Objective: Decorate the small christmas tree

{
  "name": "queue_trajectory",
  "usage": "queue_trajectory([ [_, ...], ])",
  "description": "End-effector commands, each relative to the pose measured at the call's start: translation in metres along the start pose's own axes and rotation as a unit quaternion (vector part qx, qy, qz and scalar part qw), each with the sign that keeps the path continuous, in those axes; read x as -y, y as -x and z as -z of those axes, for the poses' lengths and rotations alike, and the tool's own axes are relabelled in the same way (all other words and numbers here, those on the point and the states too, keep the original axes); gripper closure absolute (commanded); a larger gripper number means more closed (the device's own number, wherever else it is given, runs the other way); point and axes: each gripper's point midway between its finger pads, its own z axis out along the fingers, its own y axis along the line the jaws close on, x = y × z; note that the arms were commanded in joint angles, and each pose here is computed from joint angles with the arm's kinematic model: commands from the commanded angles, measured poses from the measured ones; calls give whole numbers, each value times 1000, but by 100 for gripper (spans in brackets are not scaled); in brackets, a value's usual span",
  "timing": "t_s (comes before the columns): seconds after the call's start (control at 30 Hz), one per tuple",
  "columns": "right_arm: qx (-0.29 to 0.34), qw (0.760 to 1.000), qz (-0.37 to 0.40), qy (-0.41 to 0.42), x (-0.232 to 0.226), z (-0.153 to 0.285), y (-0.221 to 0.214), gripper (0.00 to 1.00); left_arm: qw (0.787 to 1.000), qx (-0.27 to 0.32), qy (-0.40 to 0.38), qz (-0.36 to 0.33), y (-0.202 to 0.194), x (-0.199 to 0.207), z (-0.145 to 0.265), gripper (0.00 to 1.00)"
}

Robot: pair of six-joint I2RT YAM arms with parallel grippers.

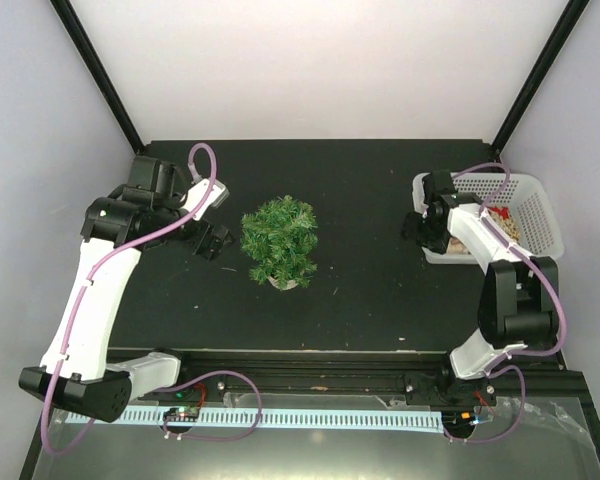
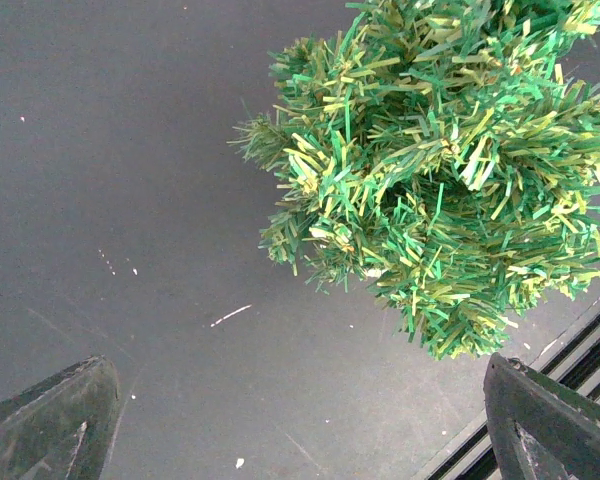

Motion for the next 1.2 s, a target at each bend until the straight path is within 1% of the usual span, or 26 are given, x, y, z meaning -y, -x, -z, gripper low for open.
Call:
queue_trajectory([
  [0.0,-10,998,-34,52,-21,11,-22,30,1000,26,12,-2,6,-2,6,1],
  [0.23,-25,989,-85,117,-45,20,-57,29,1000,21,5,-3,1,-1,0,1],
  [0.4,-42,984,-92,147,-69,24,-84,29,1000,22,3,-5,1,0,-1,1],
  [0.63,-70,975,-87,194,-120,32,-130,26,1000,26,4,-9,3,3,10,1],
  [0.8,-85,964,-94,235,-148,45,-148,25,1000,27,4,-14,4,6,19,1],
  [0.9,-64,965,-88,237,-153,60,-144,21,1000,24,6,-15,2,6,20,1],
  [0.97,-31,969,-91,227,-147,71,-132,17,1000,18,5,-12,1,5,18,1],
  [1.0,-4,971,-90,220,-142,78,-121,16,1000,17,4,-10,1,5,17,1],
  [1.1,43,981,-75,173,-119,96,-99,14,1000,20,2,-7,2,6,17,1],
  [1.17,54,989,-63,120,-97,101,-89,13,999,30,5,-11,4,6,19,1],
])
